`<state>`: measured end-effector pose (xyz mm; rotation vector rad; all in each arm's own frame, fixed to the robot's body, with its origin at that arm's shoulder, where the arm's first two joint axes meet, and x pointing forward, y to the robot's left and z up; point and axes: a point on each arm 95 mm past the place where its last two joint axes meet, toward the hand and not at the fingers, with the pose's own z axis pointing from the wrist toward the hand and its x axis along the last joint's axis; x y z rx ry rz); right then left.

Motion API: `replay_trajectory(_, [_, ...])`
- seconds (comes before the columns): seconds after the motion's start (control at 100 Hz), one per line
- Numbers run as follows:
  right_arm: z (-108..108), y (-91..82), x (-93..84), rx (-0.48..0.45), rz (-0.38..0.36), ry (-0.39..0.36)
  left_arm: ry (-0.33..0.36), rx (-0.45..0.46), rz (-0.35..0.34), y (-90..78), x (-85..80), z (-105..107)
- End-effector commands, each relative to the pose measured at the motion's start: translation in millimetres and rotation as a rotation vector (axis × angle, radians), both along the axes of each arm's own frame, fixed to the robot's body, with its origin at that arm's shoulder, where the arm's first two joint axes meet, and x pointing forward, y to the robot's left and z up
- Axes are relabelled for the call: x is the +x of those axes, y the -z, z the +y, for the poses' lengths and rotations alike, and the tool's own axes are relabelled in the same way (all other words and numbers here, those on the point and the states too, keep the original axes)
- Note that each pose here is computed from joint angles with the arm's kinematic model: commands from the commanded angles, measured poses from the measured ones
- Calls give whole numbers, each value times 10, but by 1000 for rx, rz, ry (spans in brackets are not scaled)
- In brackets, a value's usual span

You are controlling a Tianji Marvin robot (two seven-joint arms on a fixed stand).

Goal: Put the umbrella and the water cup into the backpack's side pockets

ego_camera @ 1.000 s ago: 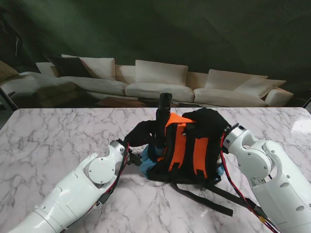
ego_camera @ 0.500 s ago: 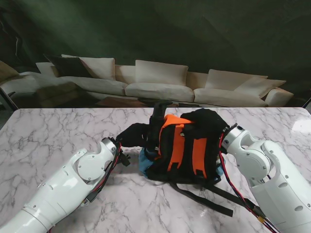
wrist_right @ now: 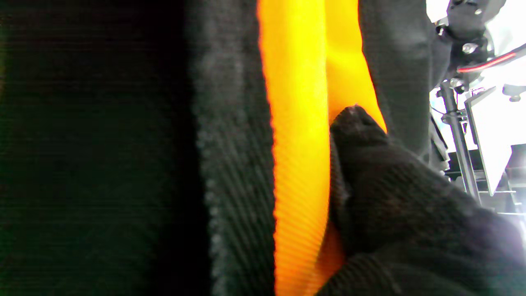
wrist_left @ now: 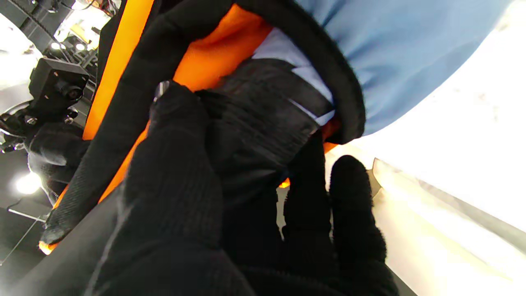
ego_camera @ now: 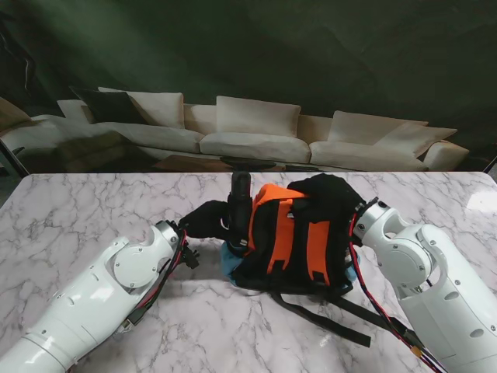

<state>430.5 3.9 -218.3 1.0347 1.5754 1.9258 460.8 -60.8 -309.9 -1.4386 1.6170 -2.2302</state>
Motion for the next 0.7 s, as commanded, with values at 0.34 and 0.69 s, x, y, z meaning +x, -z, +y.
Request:
replay_trajectory(0.34, [15, 98, 11, -7, 28, 6, 22, 163, 115, 297, -51, 198])
replay_trajectory(0.69, [21, 104, 22, -9, 31, 5, 39, 180, 103, 222, -24, 313])
